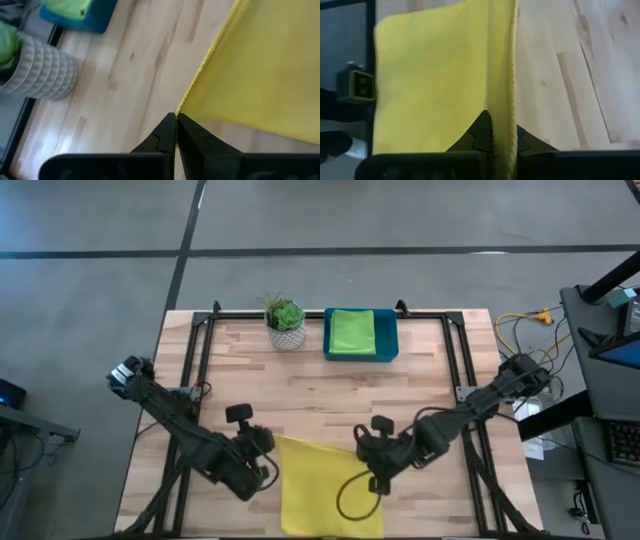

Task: Fold microfiber towels
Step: Fold the yellow microfiber towel on top of the green microfiber towel into the dark blue bin

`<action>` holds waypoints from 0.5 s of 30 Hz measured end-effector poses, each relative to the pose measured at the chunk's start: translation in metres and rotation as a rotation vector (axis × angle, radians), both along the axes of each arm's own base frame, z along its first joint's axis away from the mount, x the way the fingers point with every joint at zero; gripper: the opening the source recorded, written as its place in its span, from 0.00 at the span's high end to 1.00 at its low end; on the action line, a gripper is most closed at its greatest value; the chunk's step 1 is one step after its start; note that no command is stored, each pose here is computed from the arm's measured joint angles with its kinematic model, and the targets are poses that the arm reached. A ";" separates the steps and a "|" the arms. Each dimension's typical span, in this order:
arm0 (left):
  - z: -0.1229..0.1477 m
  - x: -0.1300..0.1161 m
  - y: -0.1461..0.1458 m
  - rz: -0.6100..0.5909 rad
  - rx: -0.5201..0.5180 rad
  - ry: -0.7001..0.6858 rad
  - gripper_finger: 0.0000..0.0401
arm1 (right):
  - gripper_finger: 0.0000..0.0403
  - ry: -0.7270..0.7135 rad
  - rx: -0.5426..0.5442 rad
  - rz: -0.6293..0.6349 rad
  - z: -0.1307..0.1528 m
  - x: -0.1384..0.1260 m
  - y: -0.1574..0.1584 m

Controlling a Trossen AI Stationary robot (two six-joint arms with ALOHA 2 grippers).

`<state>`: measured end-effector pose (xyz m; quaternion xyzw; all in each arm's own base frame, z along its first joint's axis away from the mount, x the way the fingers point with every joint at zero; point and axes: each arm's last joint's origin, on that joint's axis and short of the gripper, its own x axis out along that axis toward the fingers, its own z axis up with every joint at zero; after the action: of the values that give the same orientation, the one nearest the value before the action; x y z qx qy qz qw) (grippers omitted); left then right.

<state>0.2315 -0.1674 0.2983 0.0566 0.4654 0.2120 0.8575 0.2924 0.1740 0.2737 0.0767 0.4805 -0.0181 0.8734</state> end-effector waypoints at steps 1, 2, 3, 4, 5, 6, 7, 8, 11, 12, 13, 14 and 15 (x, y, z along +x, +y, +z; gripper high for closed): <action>-0.006 0.000 0.004 0.010 0.010 0.008 1.00 | 0.98 -0.004 0.005 -0.001 -0.006 0.001 -0.004; -0.013 0.000 0.008 0.021 0.018 0.013 1.00 | 0.98 -0.006 0.012 -0.002 -0.012 0.003 -0.007; -0.019 0.001 0.011 0.032 0.024 0.017 1.00 | 0.98 -0.004 0.013 -0.006 -0.018 0.004 -0.011; -0.026 0.002 0.015 0.034 0.024 0.016 1.00 | 0.98 0.000 0.010 -0.014 -0.024 0.005 -0.016; -0.032 0.003 0.018 0.026 0.024 0.017 1.00 | 0.98 0.005 0.010 -0.020 -0.031 0.005 -0.020; -0.038 0.004 0.021 0.009 0.017 0.015 1.00 | 0.98 0.010 0.012 -0.022 -0.036 0.007 -0.025; -0.044 0.005 0.024 -0.013 0.005 0.009 1.00 | 0.98 0.017 0.020 -0.023 -0.041 0.008 -0.030; -0.050 0.007 0.027 -0.029 -0.009 0.002 1.00 | 0.98 0.021 0.026 -0.029 -0.045 0.009 -0.034; -0.065 0.011 0.040 -0.053 -0.041 -0.006 1.00 | 0.98 0.049 0.037 -0.046 -0.058 0.010 -0.050; -0.069 0.012 0.045 -0.055 -0.035 -0.002 1.00 | 0.98 0.055 0.035 -0.053 -0.062 0.010 -0.055; -0.073 0.012 0.050 -0.055 -0.029 0.001 1.00 | 0.98 0.060 0.034 -0.061 -0.066 0.010 -0.059; -0.075 0.013 0.056 -0.057 -0.029 0.006 1.00 | 0.98 0.061 0.032 -0.071 -0.070 0.010 -0.064; -0.078 0.013 0.062 -0.061 -0.032 0.014 1.00 | 0.98 0.054 0.032 -0.078 -0.072 0.010 -0.068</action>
<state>0.2449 -0.1055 0.2204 0.0586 0.4729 0.1776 0.8610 0.3028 0.1059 0.2014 0.1087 0.5007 -0.0466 0.8575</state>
